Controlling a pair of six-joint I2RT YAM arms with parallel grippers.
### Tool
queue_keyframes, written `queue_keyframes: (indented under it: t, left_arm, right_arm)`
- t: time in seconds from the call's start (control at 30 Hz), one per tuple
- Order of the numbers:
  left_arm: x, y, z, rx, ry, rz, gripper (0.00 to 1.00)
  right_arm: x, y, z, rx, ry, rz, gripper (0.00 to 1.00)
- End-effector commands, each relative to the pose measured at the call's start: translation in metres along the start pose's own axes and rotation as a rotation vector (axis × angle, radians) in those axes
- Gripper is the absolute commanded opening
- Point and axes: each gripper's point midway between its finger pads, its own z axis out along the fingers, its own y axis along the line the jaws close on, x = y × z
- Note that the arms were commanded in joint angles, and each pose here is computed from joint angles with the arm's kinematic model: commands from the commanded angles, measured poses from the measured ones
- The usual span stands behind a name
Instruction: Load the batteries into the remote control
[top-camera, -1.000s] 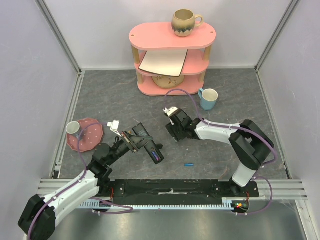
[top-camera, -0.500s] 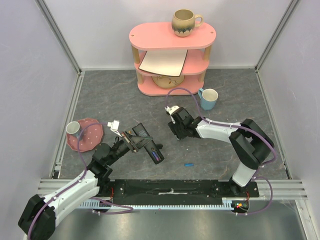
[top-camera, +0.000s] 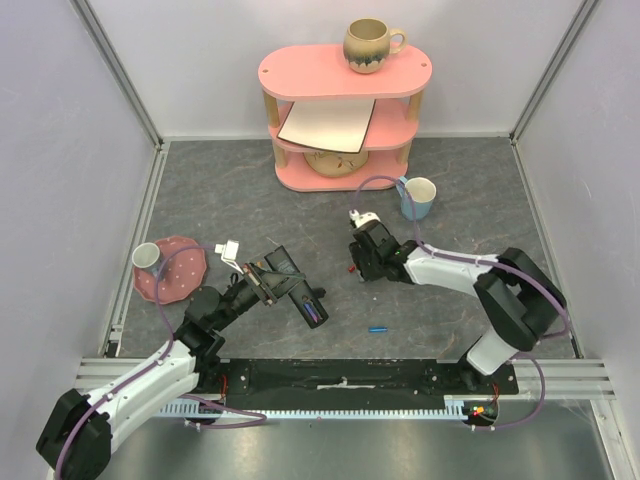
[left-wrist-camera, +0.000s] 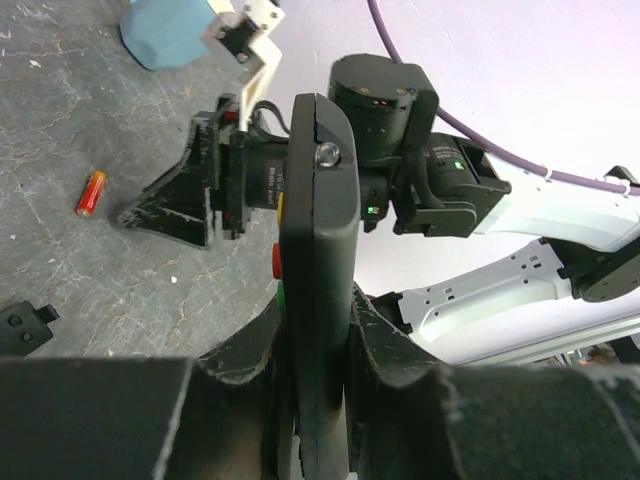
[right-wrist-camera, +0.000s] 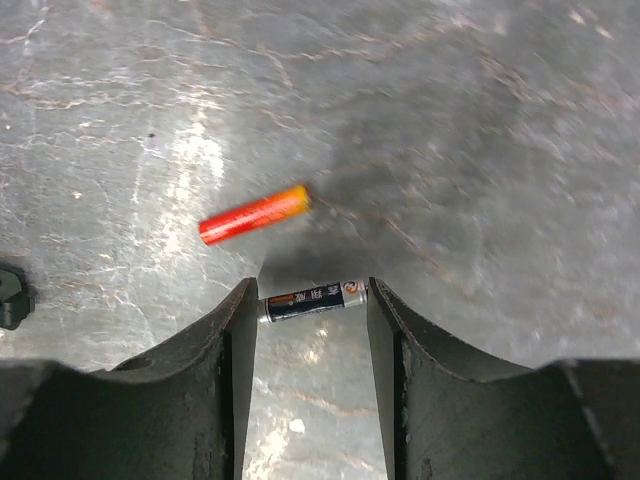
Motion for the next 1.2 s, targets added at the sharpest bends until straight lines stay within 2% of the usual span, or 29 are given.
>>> queue_keyframes:
  t: [0.0, 0.23, 0.4, 0.5, 0.6, 0.8, 0.83, 0.97, 1.1, 1.17]
  left_arm:
    - [0.006, 0.014, -0.006, -0.013, -0.002, 0.029, 0.02]
    - [0.005, 0.010, -0.006, 0.005, -0.003, 0.029, 0.02]
    - [0.007, 0.014, -0.008, -0.003, -0.005, 0.021, 0.02]
    - [0.008, 0.014, -0.009, 0.001, -0.005, 0.021, 0.02]
    - [0.007, 0.014, -0.010, 0.001, -0.007, 0.021, 0.02]
    - [0.007, 0.015, -0.009, -0.004, -0.008, 0.020, 0.02]
    - [0.007, 0.015, -0.009, -0.006, -0.009, 0.018, 0.02]
    - [0.008, 0.015, -0.009, -0.005, -0.004, 0.016, 0.02]
    - [0.008, 0.014, -0.009, 0.002, -0.005, 0.021, 0.02]
    - [0.008, 0.013, -0.010, 0.012, -0.009, 0.028, 0.02]
  right_arm:
    - [-0.024, -0.011, -0.032, 0.062, -0.135, 0.286, 0.00]
    - [-0.031, -0.024, -0.050, 0.111, -0.217, 0.574, 0.00]
    - [-0.006, -0.045, -0.043, 0.236, -0.231, 0.827, 0.00]
    - [0.010, -0.058, -0.041, 0.328, -0.222, 0.926, 0.00]
    - [0.020, -0.067, -0.039, 0.393, -0.219, 0.942, 0.00]
    - [0.026, -0.066, -0.030, 0.413, -0.192, 0.945, 0.00]
    - [0.026, -0.066, -0.029, 0.417, -0.186, 0.943, 0.02]
    - [0.033, -0.062, -0.023, 0.416, -0.145, 0.929, 0.24]
    - [0.034, -0.059, -0.020, 0.414, -0.121, 0.909, 0.36]
    - [0.030, -0.057, -0.020, 0.399, -0.114, 0.888, 0.47]
